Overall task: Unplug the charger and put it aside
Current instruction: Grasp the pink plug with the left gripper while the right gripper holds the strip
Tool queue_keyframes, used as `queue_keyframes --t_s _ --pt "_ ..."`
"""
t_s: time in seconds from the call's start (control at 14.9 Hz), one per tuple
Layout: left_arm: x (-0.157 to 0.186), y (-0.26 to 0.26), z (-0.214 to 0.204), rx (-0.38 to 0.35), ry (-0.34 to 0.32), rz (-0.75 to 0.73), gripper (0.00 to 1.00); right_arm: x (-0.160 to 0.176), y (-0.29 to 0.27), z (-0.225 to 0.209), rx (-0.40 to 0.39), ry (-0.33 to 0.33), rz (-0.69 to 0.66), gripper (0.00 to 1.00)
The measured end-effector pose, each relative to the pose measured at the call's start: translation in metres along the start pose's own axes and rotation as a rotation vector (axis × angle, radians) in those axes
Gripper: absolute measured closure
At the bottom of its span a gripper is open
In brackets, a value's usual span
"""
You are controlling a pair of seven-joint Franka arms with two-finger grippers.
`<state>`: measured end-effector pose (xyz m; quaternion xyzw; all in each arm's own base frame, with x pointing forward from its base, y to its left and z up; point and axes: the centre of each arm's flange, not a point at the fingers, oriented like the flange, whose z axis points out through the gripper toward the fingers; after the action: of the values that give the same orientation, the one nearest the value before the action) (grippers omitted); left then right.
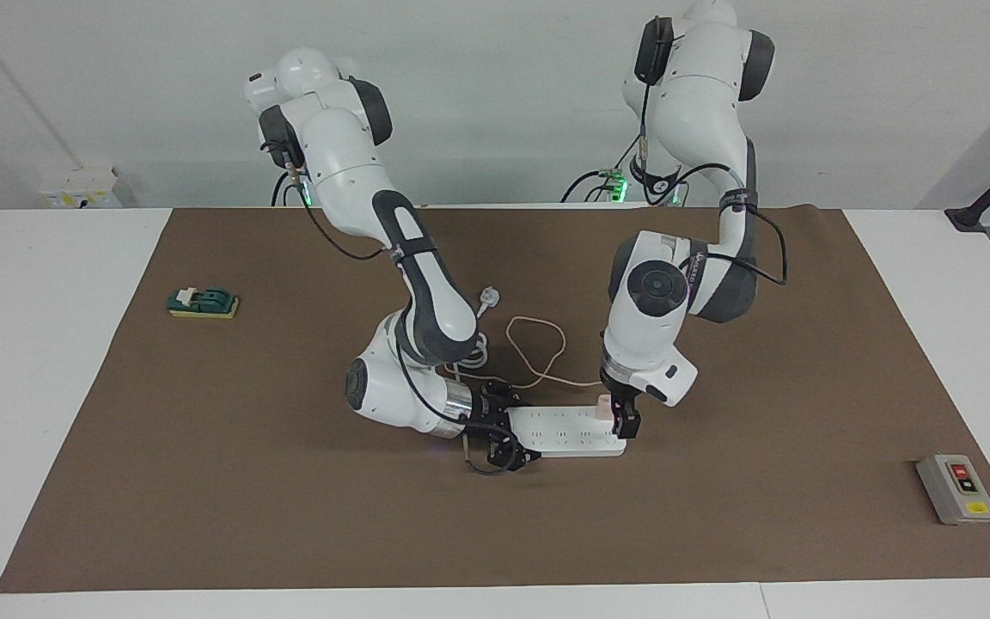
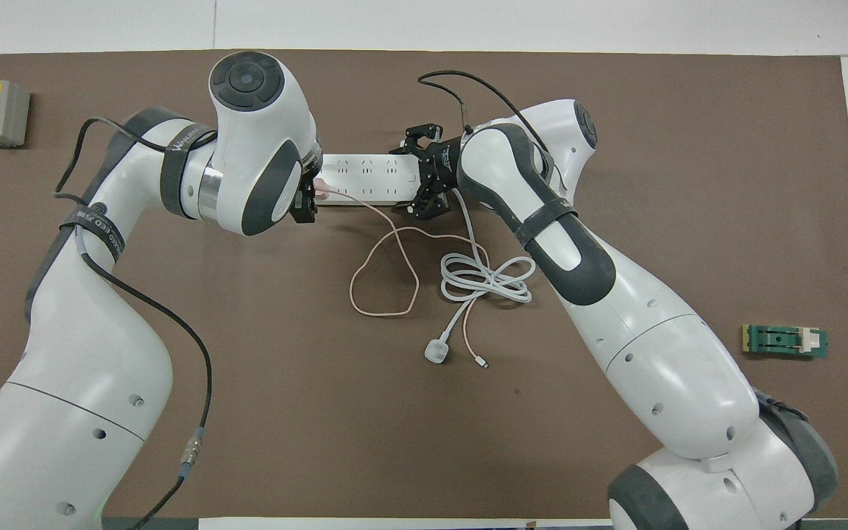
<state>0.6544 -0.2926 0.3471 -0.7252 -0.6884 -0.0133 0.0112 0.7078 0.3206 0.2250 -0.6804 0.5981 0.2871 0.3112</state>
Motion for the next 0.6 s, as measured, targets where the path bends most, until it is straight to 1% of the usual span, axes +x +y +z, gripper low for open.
queue_keyframes --t_s 0.33,0.4,0.6 --pt "-0.0003 -0.0001 0.0 0.0 0.0 0.004 0.01 0.0 0.0 0.0 0.0 0.0 0.0 0.04" --pt "-0.0004 -0.0004 0.0005 0.001 0.0 0.005 0.05 0.0 0.0 0.0 0.0 0.0 -0.001 0.04" --pt "-0.001 -0.0024 0.0044 0.009 0.003 0.008 0.07 0.0 0.0 0.0 0.001 0.0 0.0 0.04"
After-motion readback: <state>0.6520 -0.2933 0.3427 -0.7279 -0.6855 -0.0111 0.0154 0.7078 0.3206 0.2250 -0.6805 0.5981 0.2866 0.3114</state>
